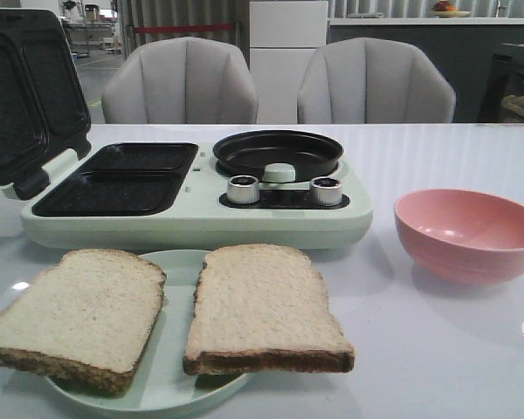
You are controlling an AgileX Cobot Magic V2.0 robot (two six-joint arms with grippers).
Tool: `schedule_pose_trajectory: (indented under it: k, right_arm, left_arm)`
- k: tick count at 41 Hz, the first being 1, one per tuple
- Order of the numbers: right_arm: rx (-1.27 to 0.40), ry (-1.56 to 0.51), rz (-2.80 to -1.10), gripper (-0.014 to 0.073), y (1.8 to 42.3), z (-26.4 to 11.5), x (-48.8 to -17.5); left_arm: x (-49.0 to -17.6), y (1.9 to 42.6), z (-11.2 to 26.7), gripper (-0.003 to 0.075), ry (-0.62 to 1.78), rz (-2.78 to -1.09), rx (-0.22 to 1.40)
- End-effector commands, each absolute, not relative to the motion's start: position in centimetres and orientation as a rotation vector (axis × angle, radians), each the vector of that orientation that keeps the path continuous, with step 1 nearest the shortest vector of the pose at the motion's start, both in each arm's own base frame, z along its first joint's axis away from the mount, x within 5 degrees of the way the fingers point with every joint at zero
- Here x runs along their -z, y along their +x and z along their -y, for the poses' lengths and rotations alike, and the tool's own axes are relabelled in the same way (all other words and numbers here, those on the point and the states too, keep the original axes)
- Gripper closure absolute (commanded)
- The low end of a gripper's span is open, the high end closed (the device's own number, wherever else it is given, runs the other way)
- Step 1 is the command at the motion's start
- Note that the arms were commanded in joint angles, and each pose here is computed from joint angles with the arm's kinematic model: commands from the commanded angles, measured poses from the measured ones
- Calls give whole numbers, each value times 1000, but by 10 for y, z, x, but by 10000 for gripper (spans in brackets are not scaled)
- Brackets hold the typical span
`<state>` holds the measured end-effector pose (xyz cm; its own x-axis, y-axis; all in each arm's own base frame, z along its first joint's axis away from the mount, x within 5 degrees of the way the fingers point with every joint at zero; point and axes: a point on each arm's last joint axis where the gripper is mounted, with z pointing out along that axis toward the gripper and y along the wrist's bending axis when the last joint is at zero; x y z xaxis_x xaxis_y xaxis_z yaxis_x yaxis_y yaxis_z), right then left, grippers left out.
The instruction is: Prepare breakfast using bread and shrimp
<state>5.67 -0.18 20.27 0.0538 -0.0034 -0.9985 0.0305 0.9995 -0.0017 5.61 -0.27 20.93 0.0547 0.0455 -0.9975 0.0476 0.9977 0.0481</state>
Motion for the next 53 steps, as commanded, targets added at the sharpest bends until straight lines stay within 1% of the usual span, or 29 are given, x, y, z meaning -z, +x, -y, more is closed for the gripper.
schedule_pose_trajectory:
  k: [1, 33, 36, 39, 43, 48, 53]
  right_arm:
    - [33, 4, -1404, 582, 54, 1, -213]
    - [33, 3, -1388, 582, 54, 1, -214]
    - [31, 4, -1380, 582, 54, 1, -216]
    - [20, 17, -1384, 582, 53, 1, -220]
    - [20, 22, -1385, 582, 49, 1, -236]
    - [23, 26, -1368, 582, 38, 1, -270]
    - [27, 28, -1346, 582, 26, 1, -306]
  left_arm:
    - [-207, 55, 3, 619, 58, -1442, 13]
    - [-208, 55, 3, 619, 58, -1440, 13]
    - [-211, 55, 3, 619, 50, -1406, 23]
    - [-220, 53, 2, 619, 14, -1349, 58]
    - [-241, 48, 2, 619, 6, -1284, 67]
    - [-280, 38, 2, 619, 6, -1232, 69]
    - [-313, 32, 2, 619, 9, -1257, 70]
